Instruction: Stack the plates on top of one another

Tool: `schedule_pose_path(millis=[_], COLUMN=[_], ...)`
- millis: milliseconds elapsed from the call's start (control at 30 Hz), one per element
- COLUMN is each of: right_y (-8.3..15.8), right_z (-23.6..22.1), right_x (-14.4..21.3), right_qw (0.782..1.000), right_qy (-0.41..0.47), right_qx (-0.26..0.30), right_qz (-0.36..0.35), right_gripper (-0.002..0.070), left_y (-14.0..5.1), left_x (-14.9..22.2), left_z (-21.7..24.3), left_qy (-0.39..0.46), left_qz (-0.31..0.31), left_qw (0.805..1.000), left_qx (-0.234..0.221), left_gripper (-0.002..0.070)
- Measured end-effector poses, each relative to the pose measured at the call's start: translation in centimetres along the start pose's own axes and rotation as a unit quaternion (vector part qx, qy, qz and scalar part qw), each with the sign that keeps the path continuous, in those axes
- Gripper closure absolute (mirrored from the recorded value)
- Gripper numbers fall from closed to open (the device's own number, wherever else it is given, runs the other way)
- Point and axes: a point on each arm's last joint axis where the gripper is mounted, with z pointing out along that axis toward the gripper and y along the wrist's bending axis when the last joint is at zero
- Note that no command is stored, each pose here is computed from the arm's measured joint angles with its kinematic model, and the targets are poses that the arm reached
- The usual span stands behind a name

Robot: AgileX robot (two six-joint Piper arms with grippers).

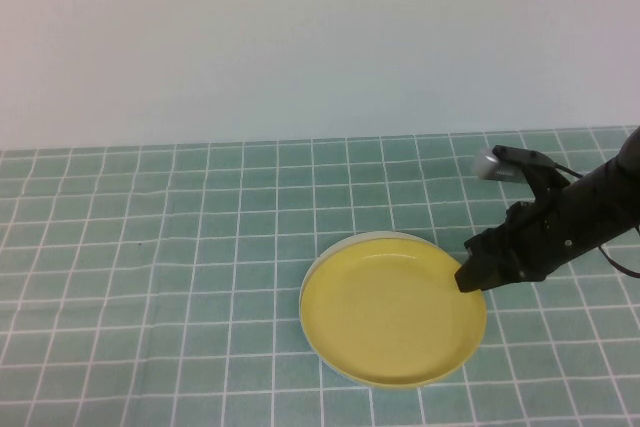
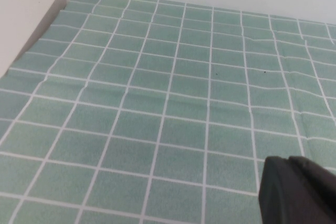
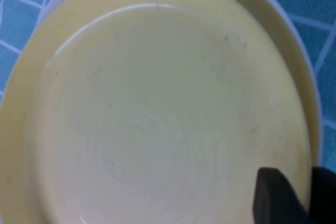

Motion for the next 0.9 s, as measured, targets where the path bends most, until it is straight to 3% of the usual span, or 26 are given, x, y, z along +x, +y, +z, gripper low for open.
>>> schedule_pose_path(millis=[133, 267, 400, 500, 567, 733, 900], right_y=[0.2, 0.5, 2.0, 3.7, 5.0, 7.7, 9.6], right_z=[0.0, -0.5, -3.0, -6.3, -8.9, -15.4, -21.6], right_x=[0.2, 0.2, -0.3, -0.6, -0.6, 0.6, 3.2], right_qw=[1.000, 1.000, 0.999, 0.995, 0.989, 0.966, 0.932], right_qy=[0.010, 0.013, -0.016, -0.052, -0.082, -0.144, -0.196], right_qx=[-0.009, -0.014, -0.004, 0.017, 0.039, 0.123, 0.234], right_qz=[0.001, -0.006, -0.035, -0.080, -0.113, -0.177, -0.197], right_gripper=[0.0408, 0.0376, 0.0461, 0.0590, 0.0637, 0.0666, 0.0668], left_y=[0.0, 0.0, 0.0, 0.0, 0.0, 0.0, 0.0], left_x=[0.0, 0.0, 0.0, 0.0, 0.0, 0.0, 0.0], left_z=[0.0, 0.0, 0.0, 0.0, 0.0, 0.0, 0.0], left_qy=[0.000, 0.000, 0.000, 0.000, 0.000, 0.000, 0.000], left_qz=[0.000, 0.000, 0.000, 0.000, 0.000, 0.000, 0.000], left_qw=[1.000, 1.000, 1.000, 1.000, 1.000, 1.000, 1.000], left_qx=[0.000, 0.000, 0.000, 0.000, 0.000, 0.000, 0.000], left_gripper=[0.0675, 0.0675, 0.0675, 0.0676, 0.0676, 0.0675, 0.0675])
